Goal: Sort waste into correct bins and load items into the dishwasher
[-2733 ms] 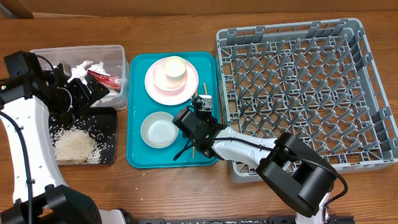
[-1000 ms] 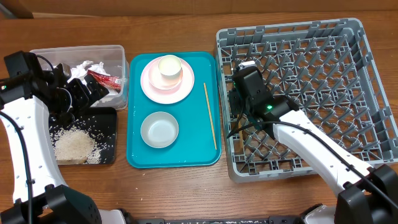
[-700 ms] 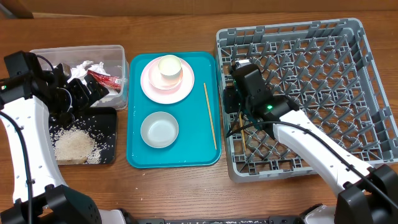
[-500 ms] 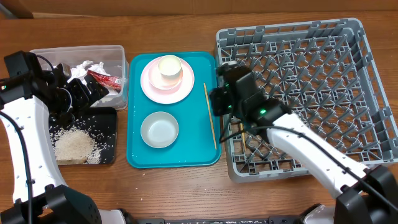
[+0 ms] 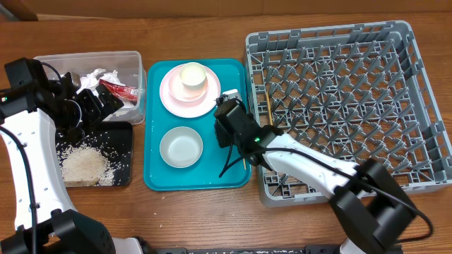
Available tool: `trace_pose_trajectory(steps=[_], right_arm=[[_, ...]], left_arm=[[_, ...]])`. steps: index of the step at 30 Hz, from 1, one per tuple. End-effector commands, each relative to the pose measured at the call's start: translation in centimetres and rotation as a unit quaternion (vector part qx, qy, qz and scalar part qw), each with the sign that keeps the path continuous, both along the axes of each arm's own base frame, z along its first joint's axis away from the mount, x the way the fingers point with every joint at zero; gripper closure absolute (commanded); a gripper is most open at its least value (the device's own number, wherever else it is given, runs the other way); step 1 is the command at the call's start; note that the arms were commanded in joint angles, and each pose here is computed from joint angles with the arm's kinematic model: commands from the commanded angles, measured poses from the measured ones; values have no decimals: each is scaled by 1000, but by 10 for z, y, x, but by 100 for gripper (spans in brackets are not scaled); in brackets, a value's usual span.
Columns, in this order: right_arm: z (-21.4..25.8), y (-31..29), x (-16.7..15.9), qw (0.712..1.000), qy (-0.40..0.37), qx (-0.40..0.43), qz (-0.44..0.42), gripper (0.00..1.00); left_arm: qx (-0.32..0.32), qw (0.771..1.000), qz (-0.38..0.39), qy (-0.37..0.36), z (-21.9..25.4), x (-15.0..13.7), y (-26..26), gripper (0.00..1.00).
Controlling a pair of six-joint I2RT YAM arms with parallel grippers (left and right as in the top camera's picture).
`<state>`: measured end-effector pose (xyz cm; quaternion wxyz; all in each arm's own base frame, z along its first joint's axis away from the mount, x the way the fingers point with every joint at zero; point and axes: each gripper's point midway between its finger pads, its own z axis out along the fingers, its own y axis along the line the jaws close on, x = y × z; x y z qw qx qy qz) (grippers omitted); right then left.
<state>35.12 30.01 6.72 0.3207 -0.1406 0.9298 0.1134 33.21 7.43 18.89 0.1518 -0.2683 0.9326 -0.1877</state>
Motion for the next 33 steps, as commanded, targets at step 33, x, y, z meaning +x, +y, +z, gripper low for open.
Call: trace_pose_trajectory(steps=[33], right_arm=[[-27, 8, 14, 999, 4, 22, -40, 51]], left_arm=[[14, 1000, -9, -19, 12, 3, -1, 0]])
